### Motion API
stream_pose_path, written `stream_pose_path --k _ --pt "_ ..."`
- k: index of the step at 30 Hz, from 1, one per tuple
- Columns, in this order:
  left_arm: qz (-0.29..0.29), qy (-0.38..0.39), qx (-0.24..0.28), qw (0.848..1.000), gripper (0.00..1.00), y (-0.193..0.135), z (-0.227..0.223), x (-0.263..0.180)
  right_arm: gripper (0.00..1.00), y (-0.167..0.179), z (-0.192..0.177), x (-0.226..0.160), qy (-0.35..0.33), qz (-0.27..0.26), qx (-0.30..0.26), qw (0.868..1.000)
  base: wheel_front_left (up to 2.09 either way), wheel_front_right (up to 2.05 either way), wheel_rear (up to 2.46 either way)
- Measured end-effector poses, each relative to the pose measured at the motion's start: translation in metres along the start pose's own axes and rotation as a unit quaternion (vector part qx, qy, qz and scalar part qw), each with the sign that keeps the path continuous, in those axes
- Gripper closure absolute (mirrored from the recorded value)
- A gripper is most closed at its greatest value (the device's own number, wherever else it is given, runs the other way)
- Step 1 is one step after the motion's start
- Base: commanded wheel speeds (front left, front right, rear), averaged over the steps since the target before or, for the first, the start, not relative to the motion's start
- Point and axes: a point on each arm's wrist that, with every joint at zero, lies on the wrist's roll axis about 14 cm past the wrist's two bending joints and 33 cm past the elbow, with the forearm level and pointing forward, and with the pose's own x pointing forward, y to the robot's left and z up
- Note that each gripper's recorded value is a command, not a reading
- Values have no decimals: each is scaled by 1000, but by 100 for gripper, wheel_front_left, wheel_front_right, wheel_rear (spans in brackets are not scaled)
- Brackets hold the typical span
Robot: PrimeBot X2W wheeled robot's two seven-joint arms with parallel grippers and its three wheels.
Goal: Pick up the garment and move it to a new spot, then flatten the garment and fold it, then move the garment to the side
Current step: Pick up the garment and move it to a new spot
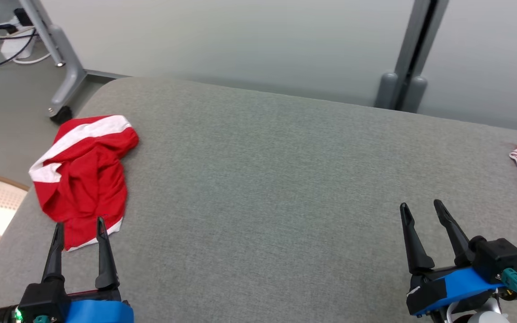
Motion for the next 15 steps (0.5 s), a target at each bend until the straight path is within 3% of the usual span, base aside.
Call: stream_pose_path --k 15 --pt "139 7 12 990 0 84 2 -63 0 81 -16 35 21 117 8 993 0 0 0"
